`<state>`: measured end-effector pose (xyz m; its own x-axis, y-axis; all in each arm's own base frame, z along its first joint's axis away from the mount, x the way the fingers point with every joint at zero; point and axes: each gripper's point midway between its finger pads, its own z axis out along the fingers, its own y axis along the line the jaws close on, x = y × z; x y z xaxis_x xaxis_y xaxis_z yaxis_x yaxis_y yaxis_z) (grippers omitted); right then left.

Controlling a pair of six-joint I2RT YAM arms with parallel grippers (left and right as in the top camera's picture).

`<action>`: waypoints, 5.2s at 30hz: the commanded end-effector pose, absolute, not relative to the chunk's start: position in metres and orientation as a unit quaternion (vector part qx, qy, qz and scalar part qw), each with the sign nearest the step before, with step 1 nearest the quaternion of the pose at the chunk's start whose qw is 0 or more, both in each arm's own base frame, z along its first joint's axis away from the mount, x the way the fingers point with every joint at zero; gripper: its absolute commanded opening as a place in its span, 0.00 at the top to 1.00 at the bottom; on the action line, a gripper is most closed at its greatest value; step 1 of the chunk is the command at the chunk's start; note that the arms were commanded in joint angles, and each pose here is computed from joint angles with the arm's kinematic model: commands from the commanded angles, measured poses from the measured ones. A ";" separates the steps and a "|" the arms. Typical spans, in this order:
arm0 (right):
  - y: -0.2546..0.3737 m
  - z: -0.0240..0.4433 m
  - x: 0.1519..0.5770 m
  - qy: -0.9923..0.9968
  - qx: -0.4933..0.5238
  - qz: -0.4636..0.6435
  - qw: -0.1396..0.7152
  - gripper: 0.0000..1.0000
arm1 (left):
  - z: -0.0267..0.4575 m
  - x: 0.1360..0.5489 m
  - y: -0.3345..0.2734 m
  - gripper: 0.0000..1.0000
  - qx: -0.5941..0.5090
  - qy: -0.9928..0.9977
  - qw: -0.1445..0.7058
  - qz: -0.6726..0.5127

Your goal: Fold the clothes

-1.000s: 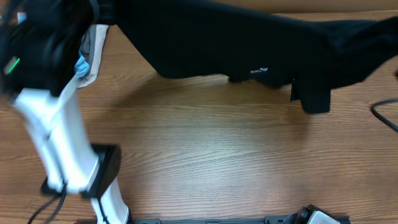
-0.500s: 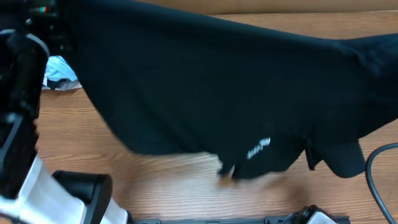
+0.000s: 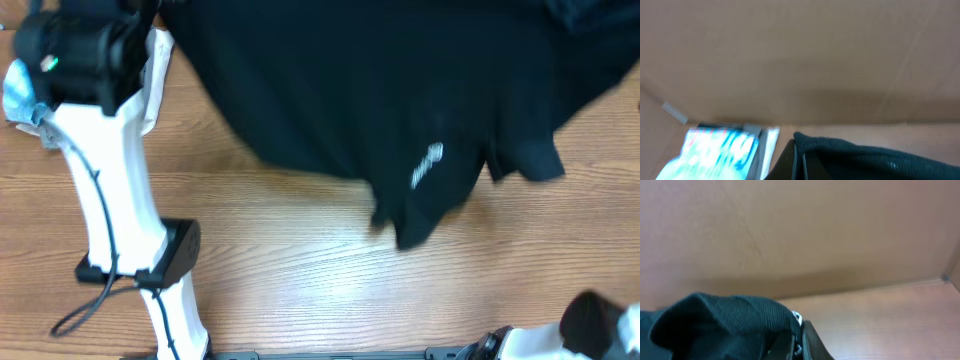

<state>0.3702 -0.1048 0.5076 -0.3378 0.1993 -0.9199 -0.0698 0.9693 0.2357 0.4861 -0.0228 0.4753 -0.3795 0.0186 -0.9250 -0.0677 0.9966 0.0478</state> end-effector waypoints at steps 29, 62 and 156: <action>-0.074 0.288 0.427 0.945 0.074 0.186 0.257 0.96 | 0.252 0.493 -0.024 0.96 -0.012 0.974 0.221 0.043; -0.023 0.165 0.232 0.957 0.206 0.163 0.127 0.96 | 0.116 0.308 -0.031 0.96 -0.041 0.988 -0.137 0.052; -0.029 0.149 0.249 0.951 0.208 0.163 0.159 0.92 | -0.001 0.333 -0.060 0.64 0.052 0.997 -0.037 -0.044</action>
<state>0.2479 -0.0265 0.1462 -0.8689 0.4448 -0.2171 0.3450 0.8588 0.3787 0.3350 -0.0591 0.0014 -0.9923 0.1068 0.0633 0.1013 0.9912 -0.0846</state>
